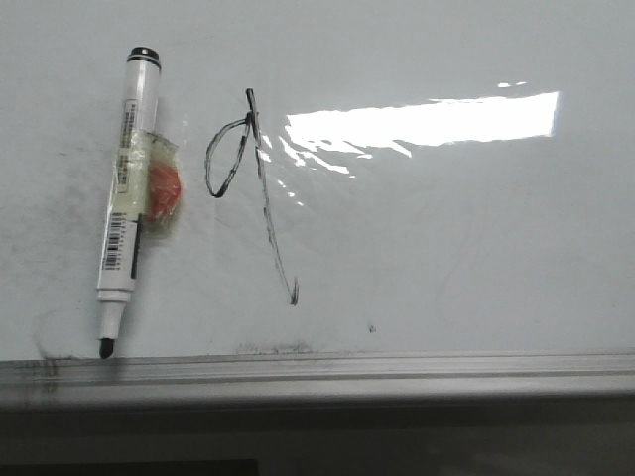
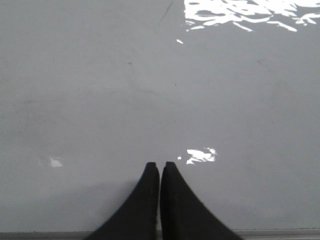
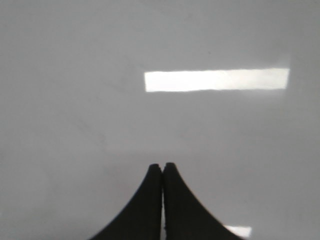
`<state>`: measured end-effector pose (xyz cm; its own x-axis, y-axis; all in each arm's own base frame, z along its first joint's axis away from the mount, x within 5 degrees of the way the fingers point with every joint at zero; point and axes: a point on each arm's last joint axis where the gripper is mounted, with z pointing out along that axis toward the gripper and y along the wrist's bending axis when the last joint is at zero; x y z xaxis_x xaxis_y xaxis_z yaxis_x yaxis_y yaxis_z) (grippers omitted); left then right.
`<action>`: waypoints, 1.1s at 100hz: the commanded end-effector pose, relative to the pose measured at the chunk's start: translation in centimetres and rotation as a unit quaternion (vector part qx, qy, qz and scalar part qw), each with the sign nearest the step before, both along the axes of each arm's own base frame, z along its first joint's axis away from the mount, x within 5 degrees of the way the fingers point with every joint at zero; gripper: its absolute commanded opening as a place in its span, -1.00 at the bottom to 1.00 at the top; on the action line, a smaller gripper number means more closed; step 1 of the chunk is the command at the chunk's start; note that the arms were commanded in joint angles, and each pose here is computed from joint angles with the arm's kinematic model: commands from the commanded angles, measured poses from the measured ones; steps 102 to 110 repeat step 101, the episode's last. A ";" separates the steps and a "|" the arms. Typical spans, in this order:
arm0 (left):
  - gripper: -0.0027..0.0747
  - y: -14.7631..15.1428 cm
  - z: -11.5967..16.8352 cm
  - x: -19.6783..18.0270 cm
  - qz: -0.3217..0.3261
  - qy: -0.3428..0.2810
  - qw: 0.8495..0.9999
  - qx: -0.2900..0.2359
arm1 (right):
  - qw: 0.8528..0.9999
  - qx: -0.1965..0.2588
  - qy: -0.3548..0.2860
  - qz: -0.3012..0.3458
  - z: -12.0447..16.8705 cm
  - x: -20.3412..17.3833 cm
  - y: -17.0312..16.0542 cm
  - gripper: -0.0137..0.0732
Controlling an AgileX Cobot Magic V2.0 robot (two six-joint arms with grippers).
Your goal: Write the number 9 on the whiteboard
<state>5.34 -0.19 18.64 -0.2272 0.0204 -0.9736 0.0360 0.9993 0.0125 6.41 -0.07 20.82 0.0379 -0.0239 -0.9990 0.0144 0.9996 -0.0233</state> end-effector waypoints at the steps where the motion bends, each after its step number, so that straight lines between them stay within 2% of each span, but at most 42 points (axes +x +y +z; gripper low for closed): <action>1: -0.98 0.0 -0.8 0.0 0.000 -0.018 1.000 -0.003 | 1.000 -0.011 -0.012 -0.023 -0.1 -0.2 -0.3 -0.83; 12: -0.98 0.0 -0.8 0.0 0.000 -0.018 1.000 -0.003 | 0.997 -0.015 0.051 -0.050 -1.4 -0.7 -0.6 -0.83; 25: -0.98 0.0 -0.8 0.0 0.000 -0.019 1.000 -0.003 | 0.991 -0.009 0.123 -0.050 -2.8 -1.2 -0.6 -0.83; 110: -0.98 0.0 -0.8 0.0 0.000 -0.019 1.000 -0.003 | 0.991 -0.013 0.123 -0.050 -2.8 -1.2 -0.6 -0.83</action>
